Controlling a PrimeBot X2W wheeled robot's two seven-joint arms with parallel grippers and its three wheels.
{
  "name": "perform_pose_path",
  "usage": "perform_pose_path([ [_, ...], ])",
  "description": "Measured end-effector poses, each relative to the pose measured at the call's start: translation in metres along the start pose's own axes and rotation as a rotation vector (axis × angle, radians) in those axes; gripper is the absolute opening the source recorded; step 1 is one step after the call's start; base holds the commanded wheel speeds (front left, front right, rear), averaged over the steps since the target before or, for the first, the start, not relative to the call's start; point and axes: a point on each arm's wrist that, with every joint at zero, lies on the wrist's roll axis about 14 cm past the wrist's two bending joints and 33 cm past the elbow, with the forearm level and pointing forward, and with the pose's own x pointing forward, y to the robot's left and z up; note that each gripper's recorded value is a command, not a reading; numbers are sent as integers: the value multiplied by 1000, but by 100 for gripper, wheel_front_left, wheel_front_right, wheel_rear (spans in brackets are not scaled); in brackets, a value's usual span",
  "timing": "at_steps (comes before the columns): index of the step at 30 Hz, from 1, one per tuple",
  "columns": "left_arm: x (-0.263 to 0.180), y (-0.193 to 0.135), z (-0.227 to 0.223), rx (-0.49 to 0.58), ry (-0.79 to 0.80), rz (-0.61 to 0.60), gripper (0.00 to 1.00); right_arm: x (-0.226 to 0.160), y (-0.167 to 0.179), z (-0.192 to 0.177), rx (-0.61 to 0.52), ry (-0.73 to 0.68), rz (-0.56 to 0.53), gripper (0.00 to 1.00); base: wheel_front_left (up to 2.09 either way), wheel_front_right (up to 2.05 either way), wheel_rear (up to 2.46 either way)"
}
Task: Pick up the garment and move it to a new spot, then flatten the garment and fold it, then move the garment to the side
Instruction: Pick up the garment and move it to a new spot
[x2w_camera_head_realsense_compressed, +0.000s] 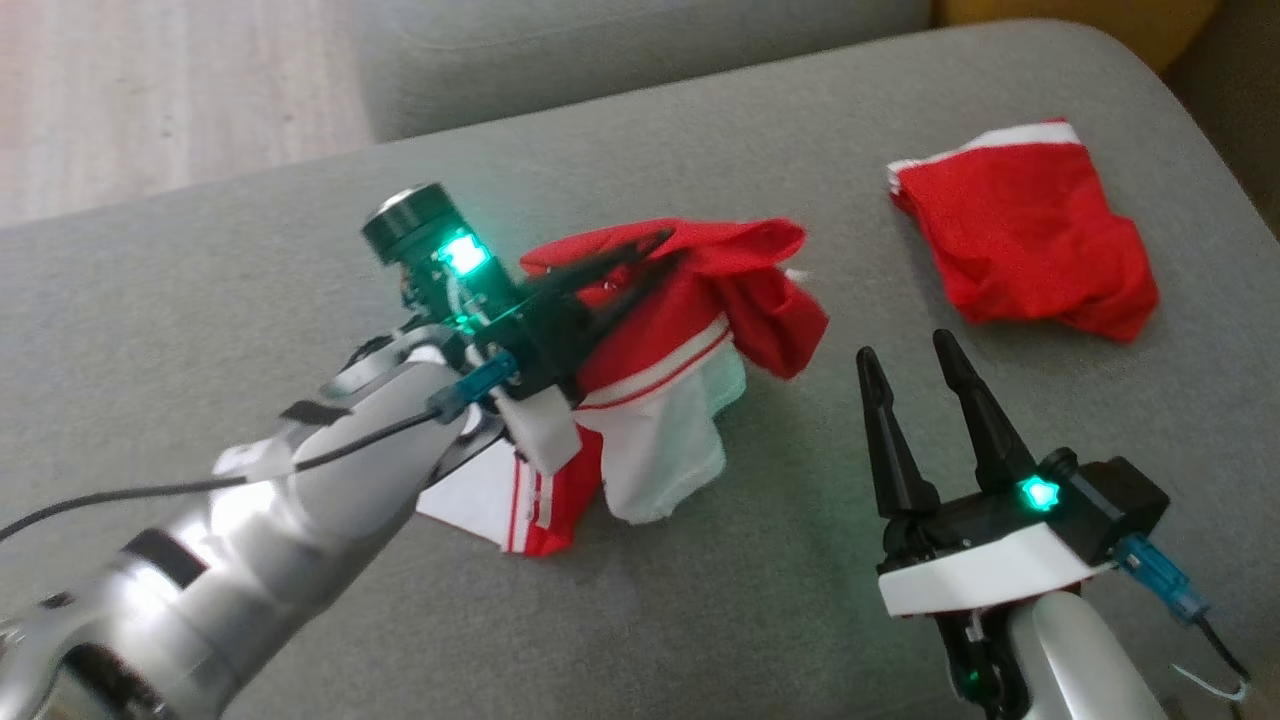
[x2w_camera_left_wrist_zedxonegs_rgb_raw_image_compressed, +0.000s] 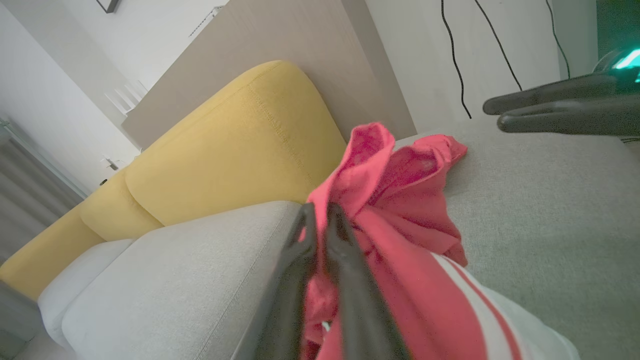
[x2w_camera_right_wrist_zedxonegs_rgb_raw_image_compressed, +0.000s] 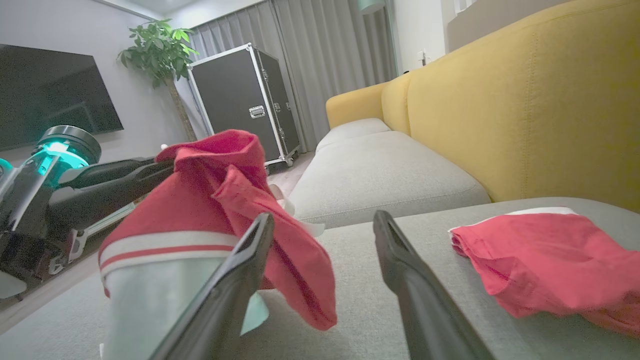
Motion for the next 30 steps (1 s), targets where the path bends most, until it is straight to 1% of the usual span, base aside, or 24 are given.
perform_pose_path([
  [4, 13, -4, -3, -16, -4, -8, 100, -2, -10, -1, -5, 6, -31, 100, 0, 0, 0],
  [6, 9, 3, -5, -21, 7, 28, 100, -1, -12, 0, -5, 0, -35, 100, 0, 0, 0],
  [8, 0, 19, -5, -37, 12, 106, 100, 2, -8, 2, -4, -6, -22, 100, 0, 0, 0],
  [11, -24, 48, -1, -103, -8, 272, 100, 6, 1, 3, 2, -13, 10, 100, 0, 0, 0],
  [13, -46, 58, -6, -152, -3, 364, 100, 8, 5, 2, 4, -12, 21, 100, 0, 0, 0],
  [15, -72, 60, -17, -208, 18, 453, 100, 10, 8, 2, 0, -14, 33, 100, 0, 0, 0],
  [20, -138, 45, -45, -348, 83, 650, 100, 13, 8, 4, -5, -20, 37, 100, 0, 0, 0],
  [26, -203, 15, -62, -491, 128, 877, 100, 19, 18, 10, -16, -37, 68, 100, 0, 0, 0],
  [30, -228, -20, -77, -580, 180, 947, 100, 17, 29, 11, -15, -39, 97, 100, 0, 0, 0],
])
